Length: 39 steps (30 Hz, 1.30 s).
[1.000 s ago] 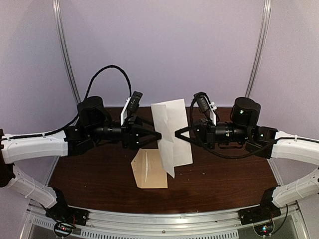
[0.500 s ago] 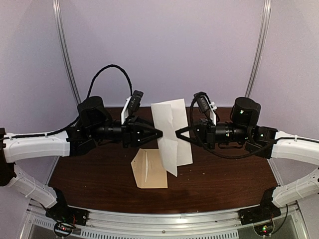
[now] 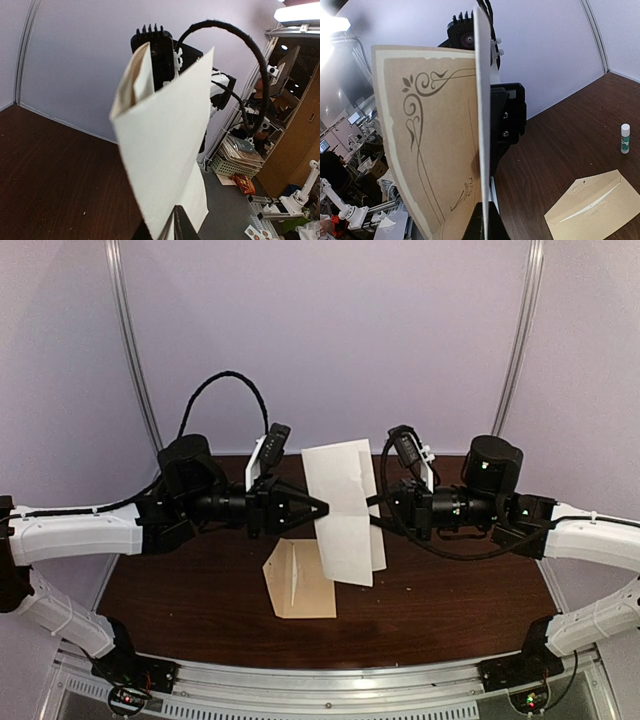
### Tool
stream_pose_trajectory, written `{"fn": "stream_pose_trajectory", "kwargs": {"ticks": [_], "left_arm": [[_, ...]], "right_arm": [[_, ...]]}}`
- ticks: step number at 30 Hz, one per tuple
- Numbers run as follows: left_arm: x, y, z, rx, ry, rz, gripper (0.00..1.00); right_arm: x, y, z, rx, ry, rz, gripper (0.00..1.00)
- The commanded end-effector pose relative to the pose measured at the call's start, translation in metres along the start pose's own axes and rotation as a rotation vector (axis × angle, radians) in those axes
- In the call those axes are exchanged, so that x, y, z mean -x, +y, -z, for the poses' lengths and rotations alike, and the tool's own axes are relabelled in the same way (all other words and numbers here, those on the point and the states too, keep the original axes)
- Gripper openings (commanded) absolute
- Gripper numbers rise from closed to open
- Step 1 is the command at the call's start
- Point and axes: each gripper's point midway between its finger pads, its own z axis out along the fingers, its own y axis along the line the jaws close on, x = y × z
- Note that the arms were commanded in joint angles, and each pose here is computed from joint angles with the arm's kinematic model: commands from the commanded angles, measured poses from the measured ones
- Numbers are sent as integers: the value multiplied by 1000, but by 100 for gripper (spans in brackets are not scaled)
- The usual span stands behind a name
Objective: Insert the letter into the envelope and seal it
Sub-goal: Fold the letter.
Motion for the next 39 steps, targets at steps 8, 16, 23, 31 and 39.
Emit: {"fn": "stream_pose_trajectory", "kwargs": {"ticks": [8, 16, 23, 31, 39], "left_arm": [[13, -14, -2, -58, -31, -47, 0], [16, -19, 4, -55, -52, -61, 0], [20, -21, 10, -26, -74, -72, 0], [18, -17, 10, -7, -65, -61, 0], [16, -13, 10, 12, -58, -53, 0]], "right_arm": [[11, 4, 0, -2, -35, 27, 0], [21, -2, 9, -73, -77, 35, 7], [41, -12, 48, -215, -190, 54, 57], [30, 0, 49, -140, -159, 42, 86], [19, 10, 23, -62, -95, 39, 85]]}}
